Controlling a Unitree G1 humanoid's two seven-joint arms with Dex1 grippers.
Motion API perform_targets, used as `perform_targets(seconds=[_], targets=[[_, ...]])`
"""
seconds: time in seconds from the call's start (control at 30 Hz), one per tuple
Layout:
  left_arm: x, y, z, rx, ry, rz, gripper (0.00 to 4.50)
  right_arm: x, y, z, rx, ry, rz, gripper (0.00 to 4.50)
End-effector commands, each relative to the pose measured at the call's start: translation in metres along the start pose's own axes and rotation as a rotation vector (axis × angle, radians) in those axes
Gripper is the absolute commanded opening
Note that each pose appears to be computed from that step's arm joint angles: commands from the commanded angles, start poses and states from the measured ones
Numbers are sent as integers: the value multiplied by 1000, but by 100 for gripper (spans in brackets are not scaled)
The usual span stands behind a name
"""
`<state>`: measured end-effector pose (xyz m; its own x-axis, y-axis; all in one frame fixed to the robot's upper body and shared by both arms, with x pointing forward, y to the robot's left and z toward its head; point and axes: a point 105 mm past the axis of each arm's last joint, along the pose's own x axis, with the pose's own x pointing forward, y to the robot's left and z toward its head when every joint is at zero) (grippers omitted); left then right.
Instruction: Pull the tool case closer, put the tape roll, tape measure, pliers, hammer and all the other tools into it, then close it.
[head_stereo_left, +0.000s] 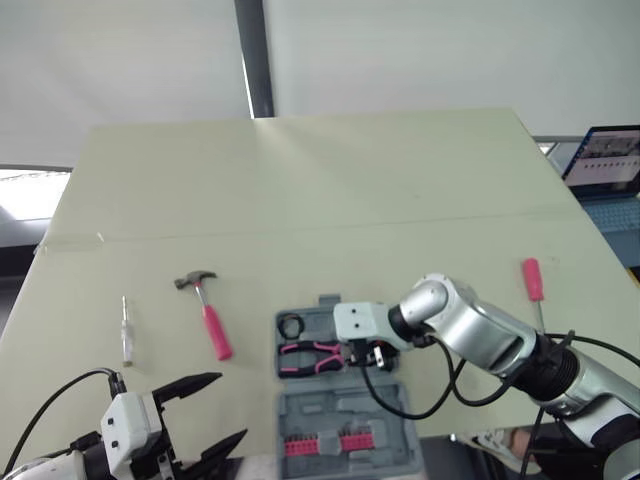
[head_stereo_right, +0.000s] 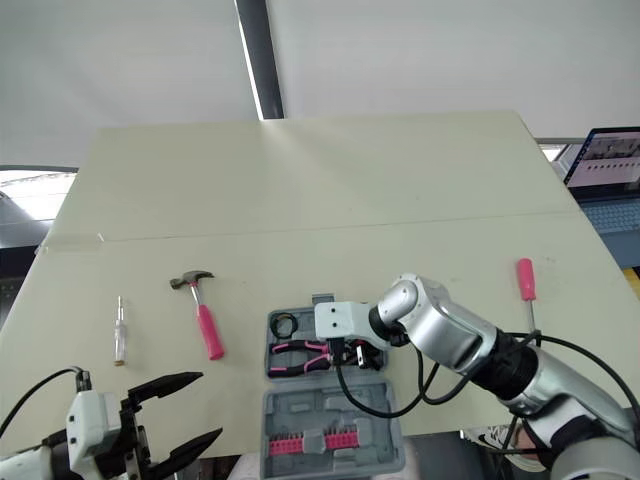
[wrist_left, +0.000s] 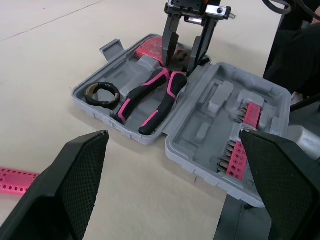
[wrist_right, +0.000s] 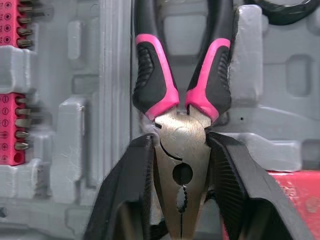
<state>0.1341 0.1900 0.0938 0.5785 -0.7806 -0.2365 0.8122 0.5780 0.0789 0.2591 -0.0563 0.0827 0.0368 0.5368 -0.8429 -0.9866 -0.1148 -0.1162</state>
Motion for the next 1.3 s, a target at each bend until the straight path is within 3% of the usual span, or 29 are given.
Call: perform_targets(seconds=[0.03, 0.1, 0.3, 0.4, 0.6, 0.67, 1.3], targets=[[3, -3, 5, 20, -25, -12, 450, -5, 0, 8, 3, -34, -6, 368], [3, -3, 5, 21, -27, -13, 450, -10, -1, 9, 15, -44, -6, 445], [4, -2, 5, 25, -31, -13, 450, -22, -7, 23, 46, -211, -55, 445], [5, -2, 4, 28, -36, -16, 450, -24, -4, 26, 103, -351, -57, 359], [6, -1, 3, 33, -37, -21, 450, -17, 11, 19, 187, -483, -1, 57], [6, 0, 3, 34, -38, -20, 450, -13, 12, 14, 199, -506, -16, 12], [8, -1, 8, 35, -37, -26, 450, 12, 10, -10, 300, -490, -22, 12]])
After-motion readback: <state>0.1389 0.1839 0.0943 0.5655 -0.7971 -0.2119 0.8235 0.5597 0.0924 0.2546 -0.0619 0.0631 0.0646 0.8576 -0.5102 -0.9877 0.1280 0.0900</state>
